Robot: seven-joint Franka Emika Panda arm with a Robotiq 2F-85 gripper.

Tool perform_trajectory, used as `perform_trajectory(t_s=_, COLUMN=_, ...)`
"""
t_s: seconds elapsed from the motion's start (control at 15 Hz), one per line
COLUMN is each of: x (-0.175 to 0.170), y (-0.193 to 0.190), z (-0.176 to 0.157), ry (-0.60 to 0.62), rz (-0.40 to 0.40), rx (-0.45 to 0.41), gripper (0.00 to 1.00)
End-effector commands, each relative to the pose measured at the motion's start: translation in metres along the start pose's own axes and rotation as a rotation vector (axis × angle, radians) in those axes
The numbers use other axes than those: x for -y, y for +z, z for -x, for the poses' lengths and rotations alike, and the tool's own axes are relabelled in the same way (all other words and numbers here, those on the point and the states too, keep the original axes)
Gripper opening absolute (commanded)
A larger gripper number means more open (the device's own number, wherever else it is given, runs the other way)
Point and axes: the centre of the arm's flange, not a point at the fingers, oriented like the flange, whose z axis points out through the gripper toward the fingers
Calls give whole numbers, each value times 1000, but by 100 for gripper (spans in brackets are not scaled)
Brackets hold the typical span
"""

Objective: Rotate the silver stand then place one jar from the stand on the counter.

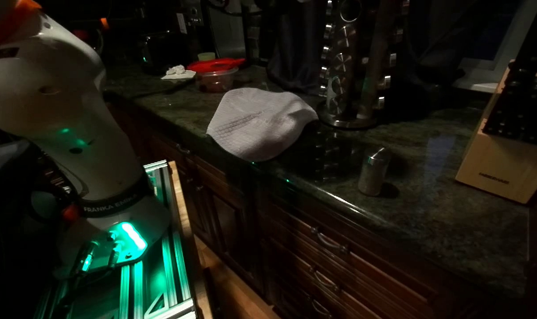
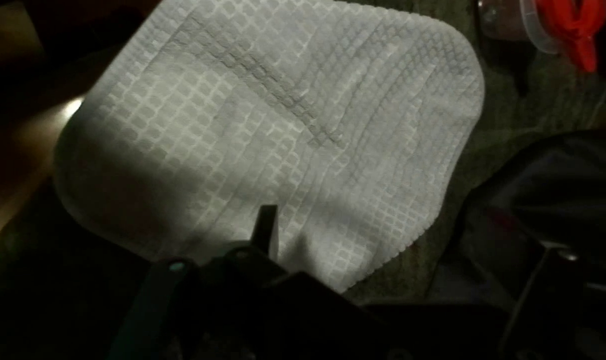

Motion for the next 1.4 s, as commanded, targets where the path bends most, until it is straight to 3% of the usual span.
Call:
perform_trajectory(t_s=0.0, x=-1, y=-7, z=-32, ry=7, rz=-140, rx=33, gripper=100)
perform_trajectory(t_s=0.8, x=-26, y=-28, z=-95, ry=211, rz=-439, rx=-27, gripper=100)
perform_trajectory(t_s=1.33, x=-44, y=-37, z=-111, ry=279, rz=-471, rx=-15, gripper=100)
